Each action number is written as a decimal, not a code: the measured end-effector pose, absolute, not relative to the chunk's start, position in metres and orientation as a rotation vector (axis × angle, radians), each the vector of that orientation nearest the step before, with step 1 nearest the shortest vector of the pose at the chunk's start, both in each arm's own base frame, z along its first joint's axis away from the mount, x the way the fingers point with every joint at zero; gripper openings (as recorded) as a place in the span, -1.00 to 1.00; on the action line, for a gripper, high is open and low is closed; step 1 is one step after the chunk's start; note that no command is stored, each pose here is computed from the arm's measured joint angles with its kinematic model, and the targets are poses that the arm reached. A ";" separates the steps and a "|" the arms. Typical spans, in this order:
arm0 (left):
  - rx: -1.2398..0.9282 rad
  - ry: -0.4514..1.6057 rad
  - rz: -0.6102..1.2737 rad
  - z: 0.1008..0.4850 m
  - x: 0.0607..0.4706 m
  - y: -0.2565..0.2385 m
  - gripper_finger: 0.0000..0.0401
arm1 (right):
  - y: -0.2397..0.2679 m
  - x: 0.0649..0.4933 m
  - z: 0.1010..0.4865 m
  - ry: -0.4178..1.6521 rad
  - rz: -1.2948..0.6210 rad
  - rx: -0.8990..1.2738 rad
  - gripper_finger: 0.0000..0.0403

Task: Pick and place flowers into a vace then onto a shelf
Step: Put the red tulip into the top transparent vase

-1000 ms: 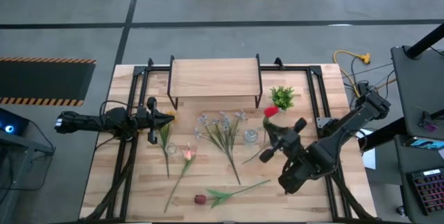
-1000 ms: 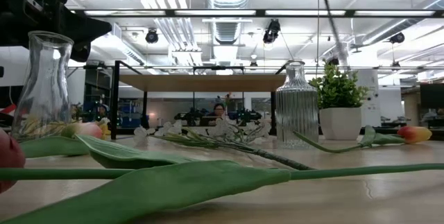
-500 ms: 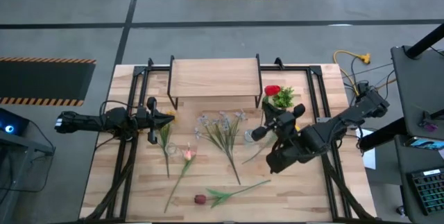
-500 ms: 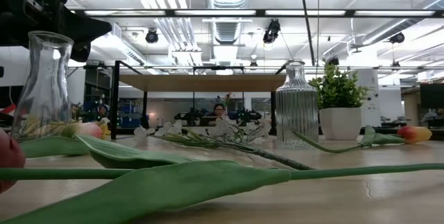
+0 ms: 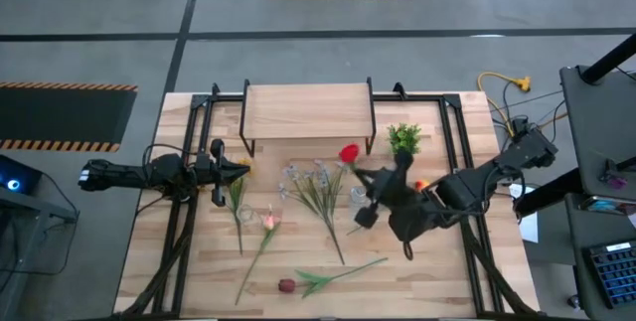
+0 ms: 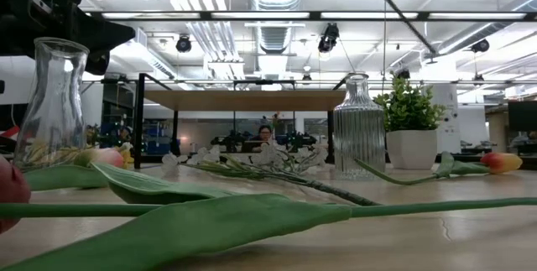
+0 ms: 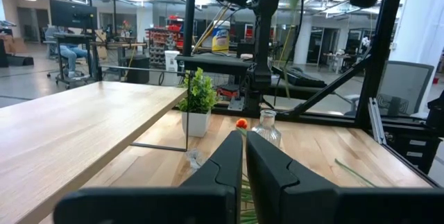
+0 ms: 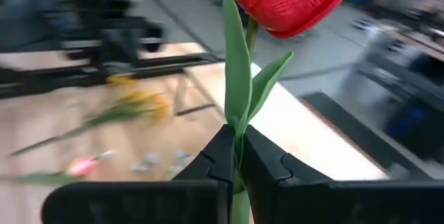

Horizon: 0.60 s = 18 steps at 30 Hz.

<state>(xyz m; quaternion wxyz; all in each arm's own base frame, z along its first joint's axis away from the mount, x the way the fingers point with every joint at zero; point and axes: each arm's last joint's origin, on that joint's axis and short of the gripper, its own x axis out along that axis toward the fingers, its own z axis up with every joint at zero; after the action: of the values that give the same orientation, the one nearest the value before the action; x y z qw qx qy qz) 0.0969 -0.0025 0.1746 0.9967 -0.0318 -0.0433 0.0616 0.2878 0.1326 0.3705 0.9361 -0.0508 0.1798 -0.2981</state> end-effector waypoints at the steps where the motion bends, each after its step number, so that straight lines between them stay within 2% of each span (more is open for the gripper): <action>1: -0.063 -0.087 0.123 0.175 0.097 -0.003 -0.98 | 0.134 0.291 0.371 0.372 -0.556 -0.107 -0.94; 5: -0.064 -0.087 0.123 0.175 0.097 -0.003 -0.98 | 0.140 0.303 0.373 0.348 -0.314 -0.162 -0.94; 8: -0.063 -0.086 0.123 0.175 0.097 -0.003 -0.98 | 0.144 0.307 0.375 0.286 -0.263 -0.240 -0.94; 13: -0.063 -0.086 0.123 0.175 0.097 -0.003 -0.98 | 0.137 0.310 0.374 0.209 -0.440 -0.305 -0.94; 18: -0.063 -0.087 0.123 0.175 0.097 -0.003 -0.98 | 0.124 0.313 0.363 0.223 -0.578 -0.309 -0.94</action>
<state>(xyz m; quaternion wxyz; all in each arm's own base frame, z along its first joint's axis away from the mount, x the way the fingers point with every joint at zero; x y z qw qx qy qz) 0.0970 -0.0025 0.1746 0.9967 -0.0317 -0.0433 0.0616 0.3133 0.1240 0.3631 0.9407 -0.1512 0.1092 -0.2834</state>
